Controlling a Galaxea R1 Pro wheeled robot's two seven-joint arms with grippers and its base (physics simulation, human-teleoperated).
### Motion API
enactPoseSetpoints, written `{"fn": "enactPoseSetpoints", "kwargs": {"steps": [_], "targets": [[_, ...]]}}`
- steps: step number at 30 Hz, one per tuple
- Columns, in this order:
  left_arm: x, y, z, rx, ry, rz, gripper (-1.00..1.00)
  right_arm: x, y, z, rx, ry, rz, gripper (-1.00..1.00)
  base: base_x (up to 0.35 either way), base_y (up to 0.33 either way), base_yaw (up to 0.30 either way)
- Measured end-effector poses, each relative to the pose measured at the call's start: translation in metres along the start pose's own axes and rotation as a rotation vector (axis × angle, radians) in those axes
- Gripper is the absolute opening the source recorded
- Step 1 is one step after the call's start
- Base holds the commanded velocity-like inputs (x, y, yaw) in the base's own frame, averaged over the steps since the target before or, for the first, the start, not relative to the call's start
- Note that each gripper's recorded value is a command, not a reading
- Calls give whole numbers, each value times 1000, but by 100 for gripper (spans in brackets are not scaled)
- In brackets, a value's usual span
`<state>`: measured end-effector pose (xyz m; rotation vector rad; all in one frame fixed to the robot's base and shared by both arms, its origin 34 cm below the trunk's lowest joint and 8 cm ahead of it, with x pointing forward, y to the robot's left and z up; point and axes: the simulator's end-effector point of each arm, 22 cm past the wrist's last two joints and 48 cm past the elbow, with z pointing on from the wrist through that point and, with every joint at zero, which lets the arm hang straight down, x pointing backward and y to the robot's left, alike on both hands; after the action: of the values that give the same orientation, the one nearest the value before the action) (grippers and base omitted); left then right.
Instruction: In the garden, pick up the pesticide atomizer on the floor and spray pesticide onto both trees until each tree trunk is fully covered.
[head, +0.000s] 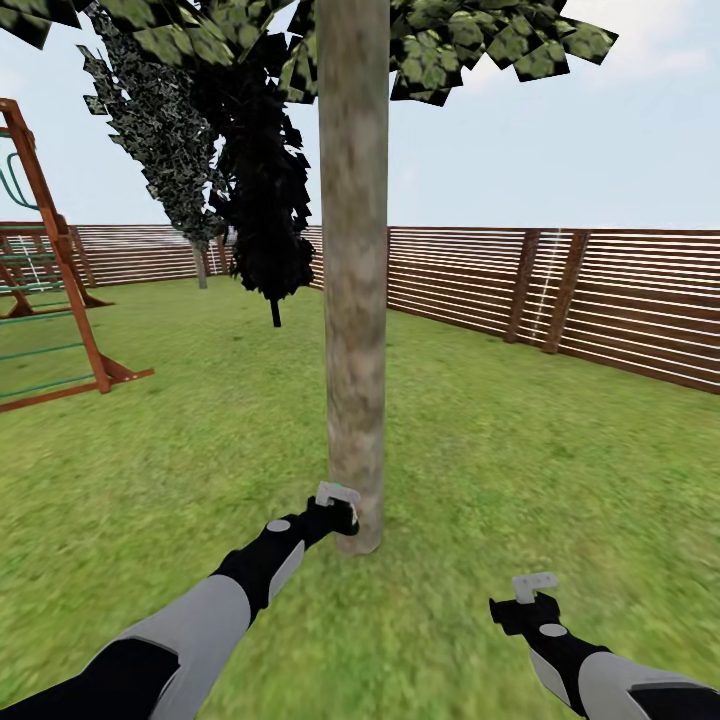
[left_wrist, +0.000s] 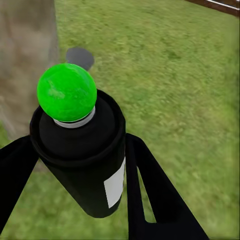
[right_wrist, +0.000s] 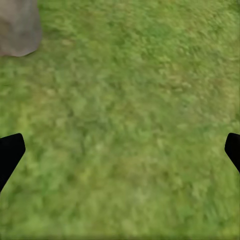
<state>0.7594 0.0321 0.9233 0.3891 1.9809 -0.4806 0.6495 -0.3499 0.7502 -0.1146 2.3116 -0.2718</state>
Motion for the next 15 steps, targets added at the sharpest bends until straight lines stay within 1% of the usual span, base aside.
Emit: {"fn": "enactPoseSetpoints", "kwargs": {"steps": [3,5,6,9,11,14,15], "targets": [[0,3,0,-11,1,-1,-100,0,0,0,0,0,0,100,0,0,0],[1,13,0,-58,2,-1,-100,0,0,0,0,0,0,100,0,0,0],[1,22,-1,-97,4,-1,-100,0,0,0,0,0,0,100,0,0,0],[1,30,-2,-137,4,1,-100,0,0,0,0,0,0,100,0,0,0],[-7,31,-2,-145,-12,4,-100,0,0,0,0,0,0,100,0,0,0],[-36,30,-2,-145,-69,13,-100,0,0,0,0,0,0,100,0,0,0],[-39,30,-3,-145,-76,15,-100,0,0,0,0,0,0,100,0,0,0]]}}
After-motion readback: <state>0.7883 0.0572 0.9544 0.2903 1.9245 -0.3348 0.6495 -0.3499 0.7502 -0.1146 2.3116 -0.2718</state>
